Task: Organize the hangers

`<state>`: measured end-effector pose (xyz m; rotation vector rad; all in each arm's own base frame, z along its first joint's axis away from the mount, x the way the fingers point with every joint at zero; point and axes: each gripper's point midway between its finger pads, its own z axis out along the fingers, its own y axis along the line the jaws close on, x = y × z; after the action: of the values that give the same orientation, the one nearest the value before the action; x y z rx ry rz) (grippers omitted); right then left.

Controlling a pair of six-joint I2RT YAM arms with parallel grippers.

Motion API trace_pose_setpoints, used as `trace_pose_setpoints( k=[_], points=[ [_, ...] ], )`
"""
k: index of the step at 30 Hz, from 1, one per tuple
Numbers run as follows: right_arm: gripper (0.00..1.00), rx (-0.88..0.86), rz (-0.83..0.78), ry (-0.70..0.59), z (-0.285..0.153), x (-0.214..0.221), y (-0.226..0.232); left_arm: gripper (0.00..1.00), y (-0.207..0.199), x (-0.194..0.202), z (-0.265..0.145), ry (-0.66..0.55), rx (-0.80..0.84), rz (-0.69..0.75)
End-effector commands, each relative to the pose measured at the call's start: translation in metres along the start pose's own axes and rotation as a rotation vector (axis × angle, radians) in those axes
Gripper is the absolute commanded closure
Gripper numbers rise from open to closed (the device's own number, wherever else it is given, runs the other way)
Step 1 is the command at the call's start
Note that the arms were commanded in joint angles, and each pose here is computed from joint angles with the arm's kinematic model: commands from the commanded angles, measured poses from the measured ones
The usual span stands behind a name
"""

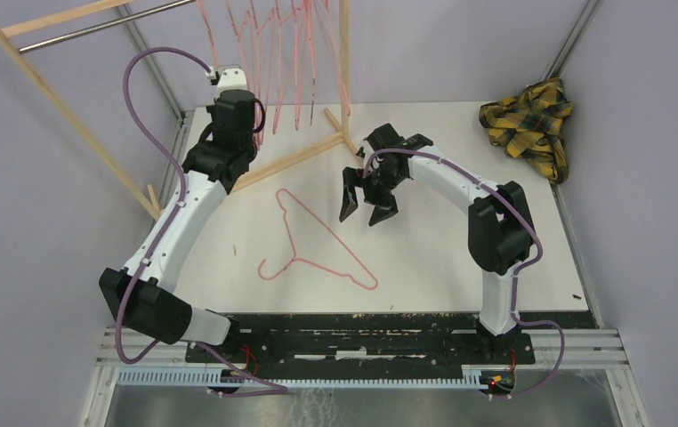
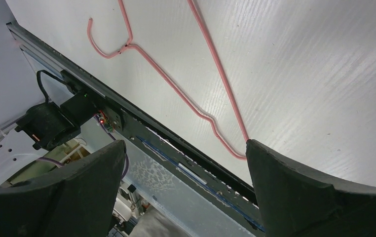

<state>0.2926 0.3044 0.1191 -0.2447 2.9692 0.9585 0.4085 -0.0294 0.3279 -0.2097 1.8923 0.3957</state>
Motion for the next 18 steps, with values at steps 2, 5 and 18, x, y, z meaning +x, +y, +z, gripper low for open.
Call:
trace_pose_setpoints(
  k=[2, 5, 18],
  points=[
    [0.00, -0.028, -0.068, -0.035, -0.014, 0.000, 0.008, 0.79, -0.013, 0.003, -0.015, 0.039, 0.127, -0.027],
    [0.00, -0.109, -0.042, -0.029, -0.012, 0.004, 0.015, 0.57, -0.023, 0.000, -0.028, 0.025, 0.230, -0.051],
    [0.00, -0.057, -0.163, -0.008, -0.007, 0.016, 0.012, 0.09, -0.055, 0.076, -0.087, 0.159, 0.579, -0.170]
  ],
)
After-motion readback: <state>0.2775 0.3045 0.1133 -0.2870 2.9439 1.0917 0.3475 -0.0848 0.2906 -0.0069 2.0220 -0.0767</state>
